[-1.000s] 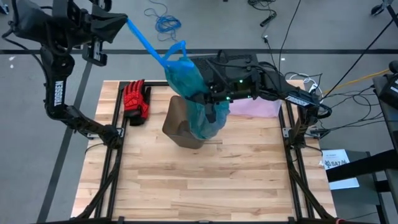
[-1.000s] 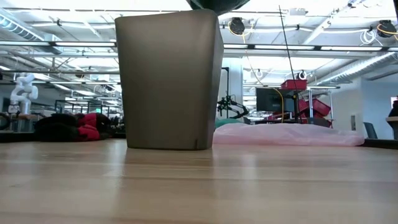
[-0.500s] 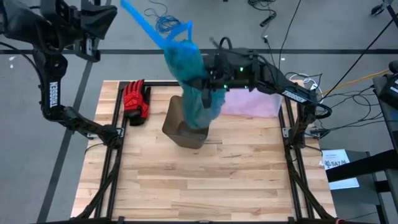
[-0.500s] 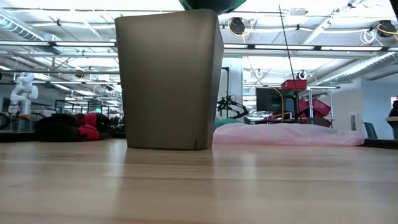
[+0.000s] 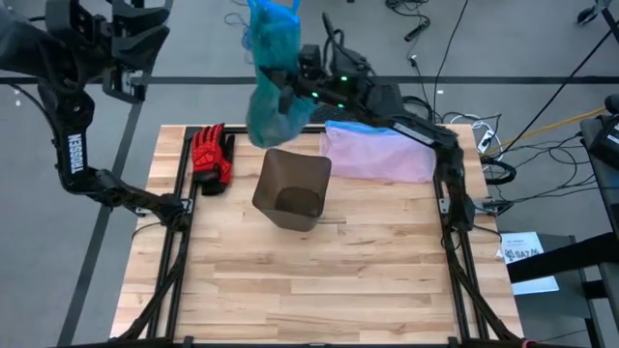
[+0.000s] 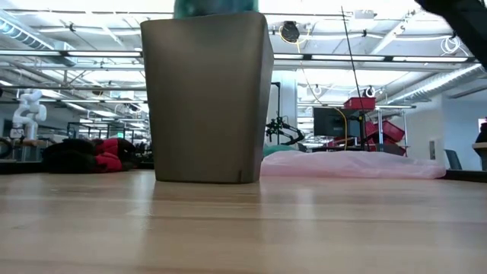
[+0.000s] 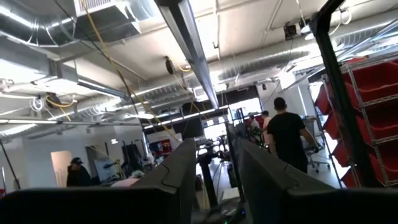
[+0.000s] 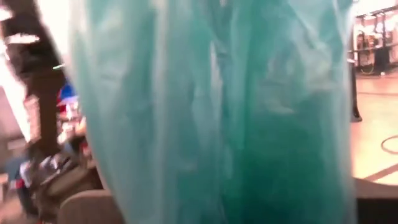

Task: Place trash/remove bag and relplace
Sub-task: Remove the blue trash bag from the black trash bin

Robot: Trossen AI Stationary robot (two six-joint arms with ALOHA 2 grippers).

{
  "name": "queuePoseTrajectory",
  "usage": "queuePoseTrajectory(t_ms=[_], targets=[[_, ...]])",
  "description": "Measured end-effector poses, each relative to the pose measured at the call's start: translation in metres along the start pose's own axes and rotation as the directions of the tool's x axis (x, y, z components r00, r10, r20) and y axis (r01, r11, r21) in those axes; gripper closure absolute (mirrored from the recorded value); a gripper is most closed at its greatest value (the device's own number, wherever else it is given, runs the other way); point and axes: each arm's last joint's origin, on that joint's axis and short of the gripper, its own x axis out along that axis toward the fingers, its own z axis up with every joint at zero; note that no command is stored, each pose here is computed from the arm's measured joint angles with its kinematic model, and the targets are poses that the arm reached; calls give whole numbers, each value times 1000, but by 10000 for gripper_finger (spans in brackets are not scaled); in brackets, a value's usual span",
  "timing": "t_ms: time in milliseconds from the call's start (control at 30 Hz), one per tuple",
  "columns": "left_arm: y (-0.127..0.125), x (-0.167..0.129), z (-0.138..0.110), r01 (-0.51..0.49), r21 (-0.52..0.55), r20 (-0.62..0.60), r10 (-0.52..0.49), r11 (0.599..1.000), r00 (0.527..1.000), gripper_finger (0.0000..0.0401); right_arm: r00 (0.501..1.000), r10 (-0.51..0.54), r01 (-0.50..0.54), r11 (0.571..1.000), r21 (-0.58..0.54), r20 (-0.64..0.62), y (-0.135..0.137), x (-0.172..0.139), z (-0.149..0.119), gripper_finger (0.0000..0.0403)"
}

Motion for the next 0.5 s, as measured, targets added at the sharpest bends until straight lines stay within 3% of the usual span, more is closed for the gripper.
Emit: queuePoseTrajectory(t_ms=[233, 500], targets=[[-9, -8, 10, 2, 17, 19, -3, 1000, 1000, 283, 999, -39, 39, 984, 175, -1, -48, 49, -68, 403], [-13, -13, 9, -7, -22, -22, 7, 1000, 1000, 283, 992, -64, 93, 953, 289, -110, -76, 84, -161, 403]])
